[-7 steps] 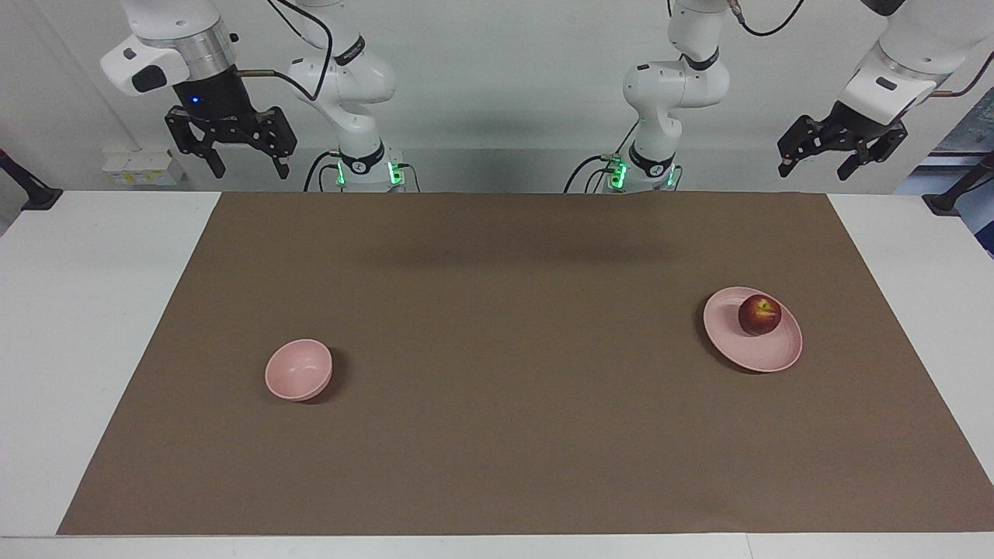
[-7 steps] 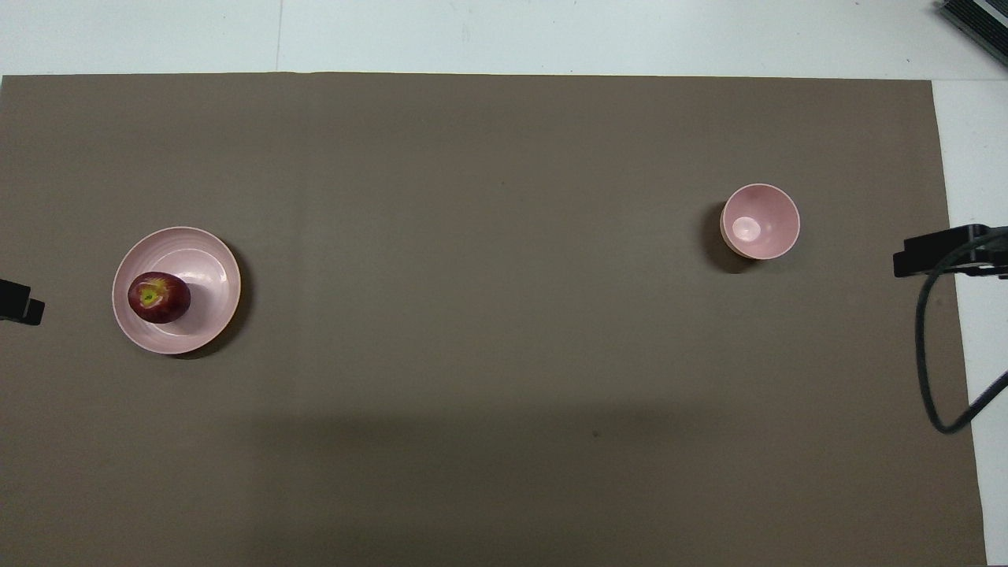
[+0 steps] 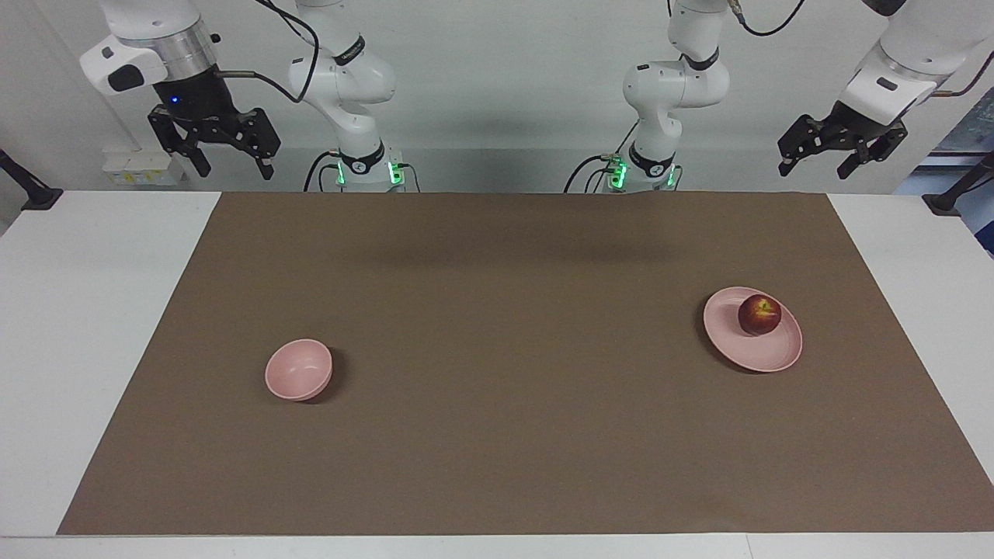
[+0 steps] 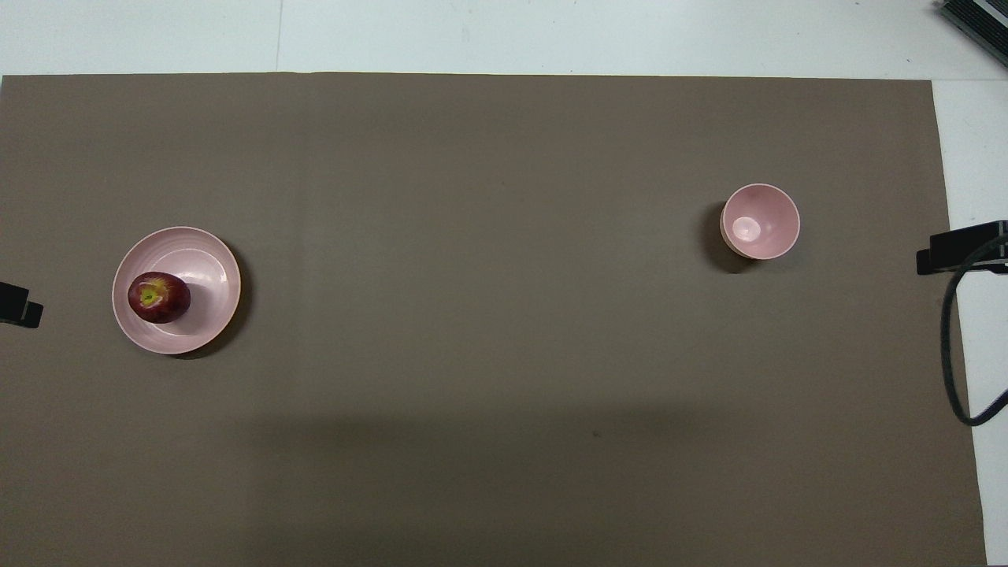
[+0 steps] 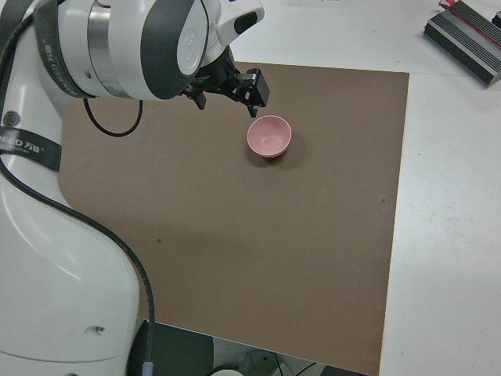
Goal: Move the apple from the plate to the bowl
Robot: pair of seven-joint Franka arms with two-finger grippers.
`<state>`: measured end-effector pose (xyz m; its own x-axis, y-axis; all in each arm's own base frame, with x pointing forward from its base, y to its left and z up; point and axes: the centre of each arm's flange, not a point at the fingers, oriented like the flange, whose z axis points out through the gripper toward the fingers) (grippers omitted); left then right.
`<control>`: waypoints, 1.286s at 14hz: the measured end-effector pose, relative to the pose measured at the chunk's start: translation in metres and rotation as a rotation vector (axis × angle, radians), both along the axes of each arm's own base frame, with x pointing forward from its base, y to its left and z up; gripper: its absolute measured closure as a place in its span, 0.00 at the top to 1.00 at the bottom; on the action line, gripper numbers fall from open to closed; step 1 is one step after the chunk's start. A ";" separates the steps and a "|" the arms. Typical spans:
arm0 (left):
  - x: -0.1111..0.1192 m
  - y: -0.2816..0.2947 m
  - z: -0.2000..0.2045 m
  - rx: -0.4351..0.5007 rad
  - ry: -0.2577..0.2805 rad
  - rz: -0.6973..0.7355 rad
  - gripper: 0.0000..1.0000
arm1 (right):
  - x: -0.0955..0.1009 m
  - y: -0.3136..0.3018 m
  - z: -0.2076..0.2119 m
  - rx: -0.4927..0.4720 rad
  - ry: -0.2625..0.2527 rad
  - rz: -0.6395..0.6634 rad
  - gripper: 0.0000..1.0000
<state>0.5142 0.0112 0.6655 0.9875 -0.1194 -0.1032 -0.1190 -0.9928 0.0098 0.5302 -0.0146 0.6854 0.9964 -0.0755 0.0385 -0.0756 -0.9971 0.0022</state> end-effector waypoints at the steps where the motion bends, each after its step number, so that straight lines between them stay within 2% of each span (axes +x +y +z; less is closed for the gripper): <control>1: 0.000 0.000 0.000 0.000 0.000 0.000 1.00 | 0.000 0.000 0.000 0.000 0.000 0.000 1.00; 18: 0.001 0.001 -0.006 0.000 0.007 0.003 1.00 | 0.000 -0.002 -0.001 0.000 0.004 -0.004 1.00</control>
<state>0.5151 0.0126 0.6596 0.9871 -0.1161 -0.1102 -0.1156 -0.9932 0.0108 0.5299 -0.0169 0.6841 0.9962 -0.0798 0.0349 -0.0799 -0.9968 0.0024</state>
